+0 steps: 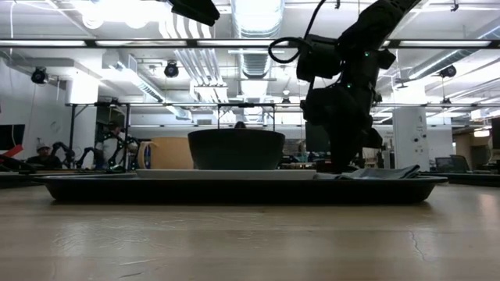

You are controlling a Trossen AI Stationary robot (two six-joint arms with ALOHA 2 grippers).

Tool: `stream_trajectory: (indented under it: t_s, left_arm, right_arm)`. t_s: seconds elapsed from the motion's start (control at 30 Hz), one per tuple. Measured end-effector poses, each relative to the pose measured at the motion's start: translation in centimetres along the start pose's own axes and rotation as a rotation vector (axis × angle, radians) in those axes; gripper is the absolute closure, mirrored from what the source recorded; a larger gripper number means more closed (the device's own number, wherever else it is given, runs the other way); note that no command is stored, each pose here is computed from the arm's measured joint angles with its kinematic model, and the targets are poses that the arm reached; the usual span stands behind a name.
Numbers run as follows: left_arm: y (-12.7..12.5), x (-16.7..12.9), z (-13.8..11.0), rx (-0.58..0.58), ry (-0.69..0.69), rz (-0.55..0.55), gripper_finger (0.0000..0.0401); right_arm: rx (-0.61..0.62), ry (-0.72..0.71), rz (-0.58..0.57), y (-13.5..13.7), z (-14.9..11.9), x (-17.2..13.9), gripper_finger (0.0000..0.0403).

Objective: Set up tray
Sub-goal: Put the blue fork on top of the gray table napkin on the black serving tray

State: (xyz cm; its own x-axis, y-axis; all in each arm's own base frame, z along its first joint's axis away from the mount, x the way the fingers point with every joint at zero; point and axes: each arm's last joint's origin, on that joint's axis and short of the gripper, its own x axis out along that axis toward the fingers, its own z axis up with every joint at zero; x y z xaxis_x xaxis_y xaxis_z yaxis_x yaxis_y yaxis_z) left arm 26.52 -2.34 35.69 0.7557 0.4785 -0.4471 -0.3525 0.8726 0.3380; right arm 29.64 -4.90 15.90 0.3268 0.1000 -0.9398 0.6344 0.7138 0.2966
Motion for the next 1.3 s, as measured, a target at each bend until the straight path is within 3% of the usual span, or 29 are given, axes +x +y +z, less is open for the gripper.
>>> stream_trajectory:
  t_s: [0.4,0.5,0.63,0.8,1.07,1.3]
  left_arm:
    - [0.0,0.0,0.0,0.002,0.003,0.000,0.0139]
    - [0.0,0.0,-0.1,0.004,0.005,-0.001,0.0139]
    - [0.0,0.0,-0.1,-0.017,0.006,0.000,0.0139]
    - [0.1,-0.1,-0.1,-0.081,0.004,0.005,0.0139]
    - [0.2,-0.2,-0.3,-0.089,0.023,0.009,0.0139]
    - [0.2,-0.2,-0.3,-0.087,0.026,0.010,0.0139]
  right_arm:
    - [-0.019,-0.014,0.019,0.7,-0.1,-0.5,0.0382]
    - [0.025,-0.023,0.014,1.4,-0.4,-0.5,0.0362]
    - [0.181,-0.111,-0.088,1.7,-0.7,-0.4,0.0331]
    - [0.336,-0.182,-0.119,1.9,-0.5,-0.5,0.0292]
    - [0.424,-0.267,-0.161,3.2,-1.6,-0.3,0.0254]
    - [0.434,-0.256,-0.217,4.0,-2.8,1.5,0.0255]
